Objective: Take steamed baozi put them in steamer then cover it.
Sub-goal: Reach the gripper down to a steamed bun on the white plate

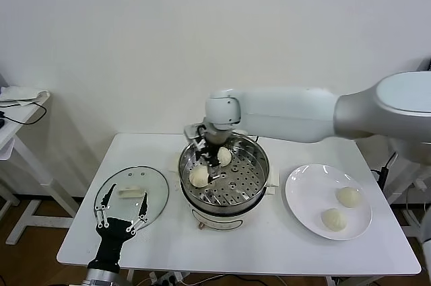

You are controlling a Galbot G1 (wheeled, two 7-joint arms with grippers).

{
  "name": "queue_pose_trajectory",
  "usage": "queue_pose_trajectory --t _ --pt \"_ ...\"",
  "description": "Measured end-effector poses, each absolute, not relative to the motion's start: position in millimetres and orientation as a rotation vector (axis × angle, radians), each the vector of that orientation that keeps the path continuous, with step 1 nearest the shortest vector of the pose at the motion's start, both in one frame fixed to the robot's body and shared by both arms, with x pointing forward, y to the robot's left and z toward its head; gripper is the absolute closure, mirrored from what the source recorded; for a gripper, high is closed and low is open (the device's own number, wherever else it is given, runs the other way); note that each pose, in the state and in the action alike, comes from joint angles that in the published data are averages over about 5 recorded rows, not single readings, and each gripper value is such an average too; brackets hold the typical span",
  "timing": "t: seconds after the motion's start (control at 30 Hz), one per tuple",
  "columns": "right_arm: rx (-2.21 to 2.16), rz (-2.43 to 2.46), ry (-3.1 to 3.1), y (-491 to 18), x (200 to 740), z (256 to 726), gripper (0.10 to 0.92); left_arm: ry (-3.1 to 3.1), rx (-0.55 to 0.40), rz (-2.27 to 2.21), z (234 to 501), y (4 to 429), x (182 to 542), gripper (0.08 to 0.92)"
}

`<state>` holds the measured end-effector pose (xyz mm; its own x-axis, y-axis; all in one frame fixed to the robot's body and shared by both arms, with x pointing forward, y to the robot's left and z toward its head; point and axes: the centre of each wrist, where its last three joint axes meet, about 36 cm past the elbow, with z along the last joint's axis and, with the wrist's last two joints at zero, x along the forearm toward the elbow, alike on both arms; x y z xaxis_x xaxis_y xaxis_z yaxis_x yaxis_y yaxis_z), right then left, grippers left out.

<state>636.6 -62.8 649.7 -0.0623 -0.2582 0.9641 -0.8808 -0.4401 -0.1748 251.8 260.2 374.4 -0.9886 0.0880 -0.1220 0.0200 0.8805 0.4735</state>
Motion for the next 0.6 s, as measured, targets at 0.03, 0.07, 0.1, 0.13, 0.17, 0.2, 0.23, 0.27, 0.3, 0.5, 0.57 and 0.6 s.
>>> queue_pose_trajectory --t 0.03,0.07,0.1,0.13,0.17,0.2,0.23,0.27,0.3,0.5,0.57,0.6 --pt "1.69 1.534 -1.225 -75 637 656 0.199 2.91 0.086 0.732 374 260 252 0.177" --pt "1.687 1.532 -1.23 -89 638 663 0.2 2.909 0.088 0.733 374 260 252 0.177" --pt "1.683 1.531 -1.236 -104 639 669 0.2 2.909 0.092 0.734 374 260 252 0.177" --pt "1.678 1.529 -1.243 -120 640 675 0.2 2.909 0.095 0.735 373 260 252 0.177" --pt "1.671 1.526 -1.25 -136 641 680 0.2 2.909 0.099 0.736 373 259 252 0.177" --pt "1.663 1.522 -1.258 -153 641 684 0.2 2.909 0.104 0.737 373 259 252 0.177" --pt "1.655 1.517 -1.265 -171 642 687 0.2 2.909 0.107 0.738 373 258 251 0.177" --pt "1.645 1.512 -1.272 -189 642 689 0.2 2.908 0.111 0.739 373 258 251 0.177" --pt "1.633 1.506 -1.279 -207 641 691 0.2 2.907 0.113 0.74 373 258 250 0.177" --pt "1.546 1.472 -1.295 -311 633 680 0.2 2.899 0.119 0.744 373 258 250 0.177" --pt "1.515 1.454 -1.295 -342 629 667 0.2 2.898 0.113 0.743 373 258 251 0.177" --pt "1.502 1.444 -1.295 -356 626 660 0.2 2.898 0.11 0.744 374 259 251 0.177"
